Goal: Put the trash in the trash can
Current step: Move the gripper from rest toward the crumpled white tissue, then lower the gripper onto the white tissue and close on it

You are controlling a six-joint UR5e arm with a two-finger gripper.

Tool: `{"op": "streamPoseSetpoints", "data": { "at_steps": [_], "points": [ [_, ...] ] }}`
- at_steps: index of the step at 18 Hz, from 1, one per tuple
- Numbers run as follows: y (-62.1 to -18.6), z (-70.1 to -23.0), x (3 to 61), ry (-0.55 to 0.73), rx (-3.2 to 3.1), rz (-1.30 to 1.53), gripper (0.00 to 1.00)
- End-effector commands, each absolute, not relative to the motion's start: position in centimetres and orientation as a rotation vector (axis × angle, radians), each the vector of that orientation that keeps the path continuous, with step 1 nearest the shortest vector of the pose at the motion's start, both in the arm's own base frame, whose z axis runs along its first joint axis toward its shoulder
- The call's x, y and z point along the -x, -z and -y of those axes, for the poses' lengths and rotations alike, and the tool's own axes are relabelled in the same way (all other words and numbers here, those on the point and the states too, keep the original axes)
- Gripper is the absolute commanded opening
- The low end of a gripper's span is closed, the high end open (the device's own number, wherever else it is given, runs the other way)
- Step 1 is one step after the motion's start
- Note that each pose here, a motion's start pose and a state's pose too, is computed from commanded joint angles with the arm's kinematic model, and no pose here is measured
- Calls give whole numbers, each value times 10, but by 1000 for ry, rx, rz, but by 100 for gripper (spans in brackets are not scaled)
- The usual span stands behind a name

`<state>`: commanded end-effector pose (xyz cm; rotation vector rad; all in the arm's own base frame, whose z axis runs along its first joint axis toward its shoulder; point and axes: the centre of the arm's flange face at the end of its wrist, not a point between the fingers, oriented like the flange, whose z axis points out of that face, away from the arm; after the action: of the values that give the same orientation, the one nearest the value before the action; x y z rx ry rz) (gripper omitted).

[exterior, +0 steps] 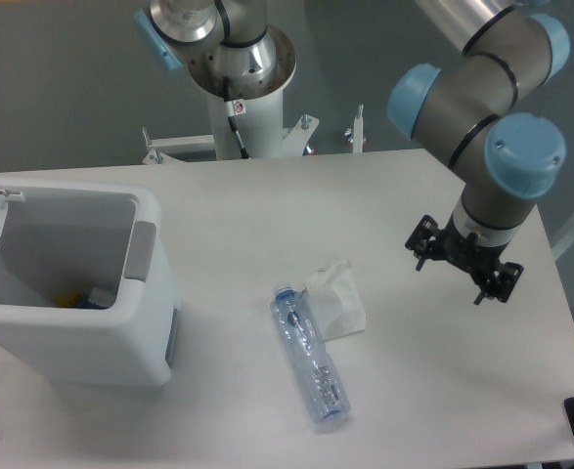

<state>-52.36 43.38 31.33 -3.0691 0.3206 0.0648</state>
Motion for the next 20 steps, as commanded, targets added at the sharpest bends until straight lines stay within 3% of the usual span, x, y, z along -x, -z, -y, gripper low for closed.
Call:
{"op": "streamPoseSetpoints", "data": {
  "at_steps": [4, 12, 20],
  "points": [
    [-289, -421, 504, -166, 3028, -217, 100],
    [-246, -429, 450, -28, 3051, -289, 100],
    [-232, -453, 414, -26, 3048, -268, 100]
  ]
}}
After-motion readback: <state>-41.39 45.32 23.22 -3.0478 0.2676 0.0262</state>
